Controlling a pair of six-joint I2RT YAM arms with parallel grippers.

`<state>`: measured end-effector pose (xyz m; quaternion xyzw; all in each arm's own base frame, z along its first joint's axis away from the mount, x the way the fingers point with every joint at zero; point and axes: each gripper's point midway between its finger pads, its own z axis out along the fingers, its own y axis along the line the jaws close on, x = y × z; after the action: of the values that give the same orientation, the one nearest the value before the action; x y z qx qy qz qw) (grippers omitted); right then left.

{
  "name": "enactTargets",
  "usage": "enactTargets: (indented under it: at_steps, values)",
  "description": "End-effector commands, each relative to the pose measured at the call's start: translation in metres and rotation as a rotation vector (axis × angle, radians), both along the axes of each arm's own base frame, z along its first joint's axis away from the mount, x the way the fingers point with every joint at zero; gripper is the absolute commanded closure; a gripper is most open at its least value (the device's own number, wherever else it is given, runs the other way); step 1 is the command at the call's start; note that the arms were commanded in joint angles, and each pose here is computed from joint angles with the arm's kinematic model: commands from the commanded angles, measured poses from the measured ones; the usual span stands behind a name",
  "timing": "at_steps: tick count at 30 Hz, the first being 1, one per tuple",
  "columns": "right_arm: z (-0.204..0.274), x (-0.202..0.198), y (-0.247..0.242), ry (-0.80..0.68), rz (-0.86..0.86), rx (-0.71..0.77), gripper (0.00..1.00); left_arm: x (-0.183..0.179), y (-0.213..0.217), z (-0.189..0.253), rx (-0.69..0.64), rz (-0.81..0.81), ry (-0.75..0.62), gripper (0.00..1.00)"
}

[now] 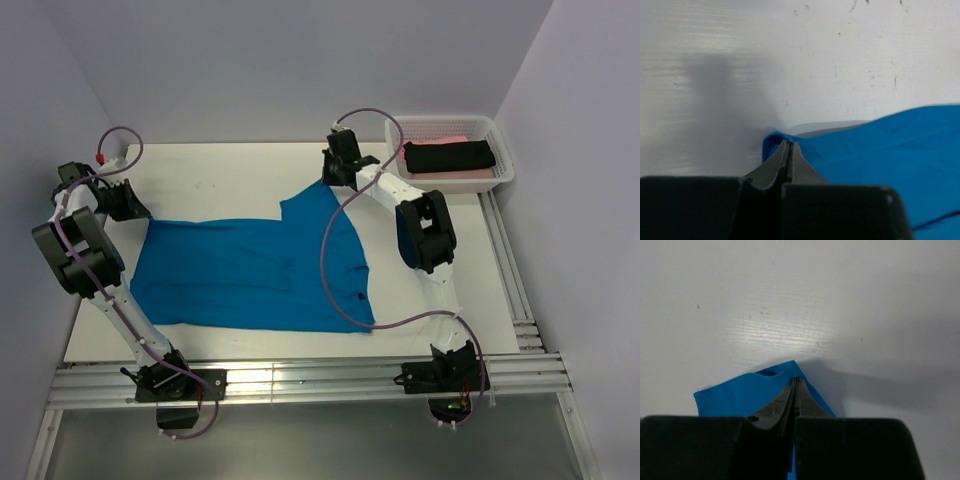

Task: Roll the t-shirts
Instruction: Fold the tshirt

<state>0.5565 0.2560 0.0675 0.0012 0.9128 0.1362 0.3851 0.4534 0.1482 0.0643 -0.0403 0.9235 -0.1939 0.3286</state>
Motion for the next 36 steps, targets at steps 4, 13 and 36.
enactTargets:
  at_steps: [4, 13, 36]
  values:
    - [0.073, 0.005, -0.002, -0.19, -0.004, 0.061, 1.0, -0.002, 0.006, 0.01, -0.024, 0.072, -0.014, 1.0]
    - [0.084, -0.013, 0.007, -0.235, 0.081, 0.12, 1.0, -0.003, 0.002, 0.007, -0.052, 0.077, -0.009, 1.0]
    - [0.123, -0.063, -0.005, -0.369, 0.127, 0.214, 1.0, -0.015, 0.001, 0.008, -0.024, 0.046, -0.026, 1.0]
